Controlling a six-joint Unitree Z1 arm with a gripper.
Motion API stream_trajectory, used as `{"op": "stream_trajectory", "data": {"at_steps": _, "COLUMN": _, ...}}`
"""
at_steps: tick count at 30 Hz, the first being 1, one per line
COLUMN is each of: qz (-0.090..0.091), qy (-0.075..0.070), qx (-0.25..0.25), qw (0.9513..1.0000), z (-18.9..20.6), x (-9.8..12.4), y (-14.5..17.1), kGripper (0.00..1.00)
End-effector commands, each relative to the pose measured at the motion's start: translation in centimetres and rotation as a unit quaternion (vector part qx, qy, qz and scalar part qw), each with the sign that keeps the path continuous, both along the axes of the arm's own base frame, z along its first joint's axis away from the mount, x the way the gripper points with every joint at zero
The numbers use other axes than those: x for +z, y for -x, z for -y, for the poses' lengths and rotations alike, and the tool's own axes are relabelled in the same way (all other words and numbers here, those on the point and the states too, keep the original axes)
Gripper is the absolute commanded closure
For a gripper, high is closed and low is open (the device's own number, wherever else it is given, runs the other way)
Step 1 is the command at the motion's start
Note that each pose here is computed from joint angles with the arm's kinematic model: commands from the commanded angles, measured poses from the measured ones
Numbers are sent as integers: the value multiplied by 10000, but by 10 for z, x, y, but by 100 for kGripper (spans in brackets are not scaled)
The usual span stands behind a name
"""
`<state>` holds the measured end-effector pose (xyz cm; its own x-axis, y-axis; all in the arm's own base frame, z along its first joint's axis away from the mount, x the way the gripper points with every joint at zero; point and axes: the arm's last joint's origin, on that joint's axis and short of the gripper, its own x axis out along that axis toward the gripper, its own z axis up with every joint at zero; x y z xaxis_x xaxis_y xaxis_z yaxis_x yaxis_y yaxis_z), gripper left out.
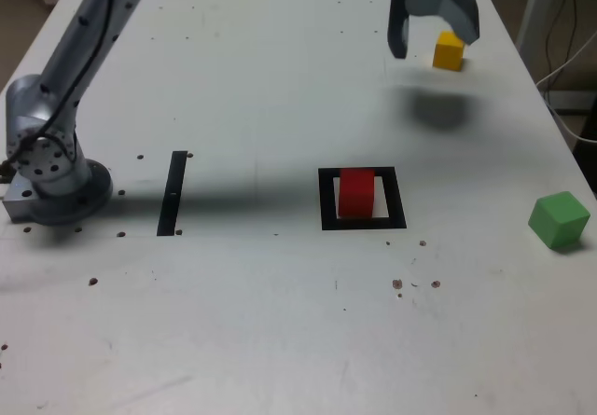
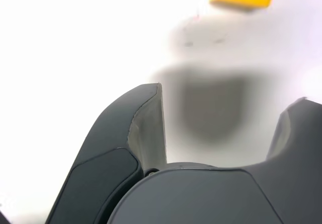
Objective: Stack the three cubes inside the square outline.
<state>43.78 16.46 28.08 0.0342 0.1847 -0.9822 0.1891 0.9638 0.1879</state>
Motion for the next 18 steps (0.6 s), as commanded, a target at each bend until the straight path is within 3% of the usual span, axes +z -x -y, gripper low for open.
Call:
{"op": "stream_trajectory", "data": {"at_steps": 1, "qz": -52, "qy": -1, "qx": -119, "qw": 9999, "z": -8, "x": 0, "y": -4, "kGripper": 1}}
{"op": "stream_trajectory", "data": {"at_steps": 7, "qz": -47, "qy": 28, "qx": -410, "qw": 9991, "z": -24, "x": 0, "y": -14, "kGripper": 1}}
{"op": "stream_trajectory", "data": {"at_steps": 14, "qz": -25, "qy": 153, "qx": -628, "qw": 9979, "z": -44, "x": -12, "y": -25, "kGripper": 1}}
{"op": "stream_trajectory", "data": {"at_steps": 18, "qz": 20, "qy": 151, "qx": -643, "qw": 9978, "z": -56, "x": -19, "y": -28, "kGripper": 1}}
